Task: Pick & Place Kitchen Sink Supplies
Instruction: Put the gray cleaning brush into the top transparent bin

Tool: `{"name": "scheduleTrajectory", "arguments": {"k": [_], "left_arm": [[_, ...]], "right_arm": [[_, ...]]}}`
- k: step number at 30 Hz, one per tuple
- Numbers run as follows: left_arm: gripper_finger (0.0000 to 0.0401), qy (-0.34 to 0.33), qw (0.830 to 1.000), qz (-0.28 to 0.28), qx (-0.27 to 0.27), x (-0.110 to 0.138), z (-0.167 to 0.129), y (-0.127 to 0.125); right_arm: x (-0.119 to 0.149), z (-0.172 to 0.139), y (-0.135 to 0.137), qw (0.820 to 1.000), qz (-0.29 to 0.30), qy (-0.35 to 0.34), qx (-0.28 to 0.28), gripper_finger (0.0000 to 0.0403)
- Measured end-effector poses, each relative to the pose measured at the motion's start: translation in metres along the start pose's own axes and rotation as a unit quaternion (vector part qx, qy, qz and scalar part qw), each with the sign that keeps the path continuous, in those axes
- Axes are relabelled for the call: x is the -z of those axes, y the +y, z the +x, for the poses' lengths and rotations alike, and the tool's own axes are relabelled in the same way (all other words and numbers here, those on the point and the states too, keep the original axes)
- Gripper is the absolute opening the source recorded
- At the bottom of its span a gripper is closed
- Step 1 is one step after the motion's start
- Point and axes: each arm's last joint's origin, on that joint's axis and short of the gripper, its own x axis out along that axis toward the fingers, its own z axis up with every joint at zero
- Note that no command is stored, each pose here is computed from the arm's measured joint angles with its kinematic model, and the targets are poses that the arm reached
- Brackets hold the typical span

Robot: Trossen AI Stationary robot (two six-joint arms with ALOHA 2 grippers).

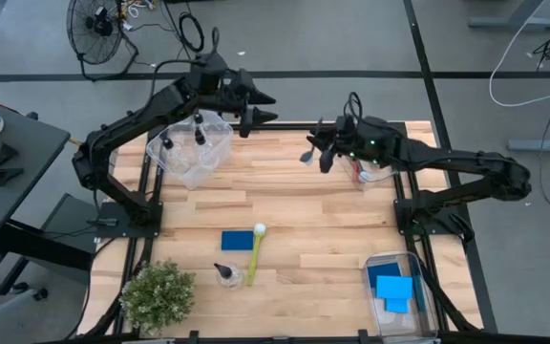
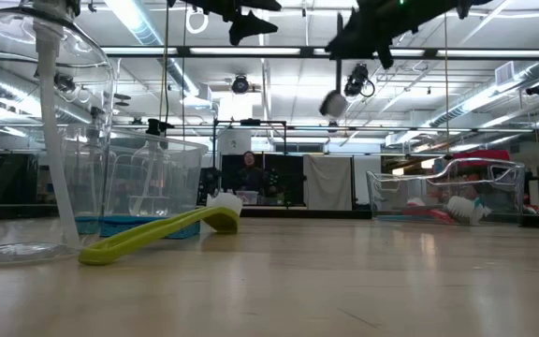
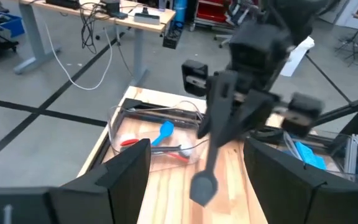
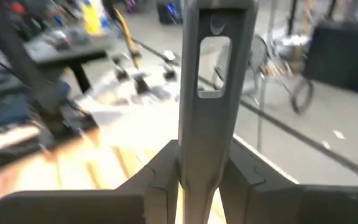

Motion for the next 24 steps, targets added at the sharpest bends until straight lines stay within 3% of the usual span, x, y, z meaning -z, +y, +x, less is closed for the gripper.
{"name": "scheduleTrajectory", "arguments": {"k": [16, 24], "left_arm": [[0.0263, 0.019, 0.999, -0.009, -0.024, 0.004, 0.0, 0.001], [0.0263, 0.024, 0.999, -0.008, -0.025, 0.005, 0.0, 0.001]], "right_arm": [[0.021, -0.001, -0.049, 0.984, 0.013, 0.135, 0.112, 0.0082], [0.025, -0.005, -0.068, 0.968, -0.035, 0.165, 0.186, 0.0082]]}}
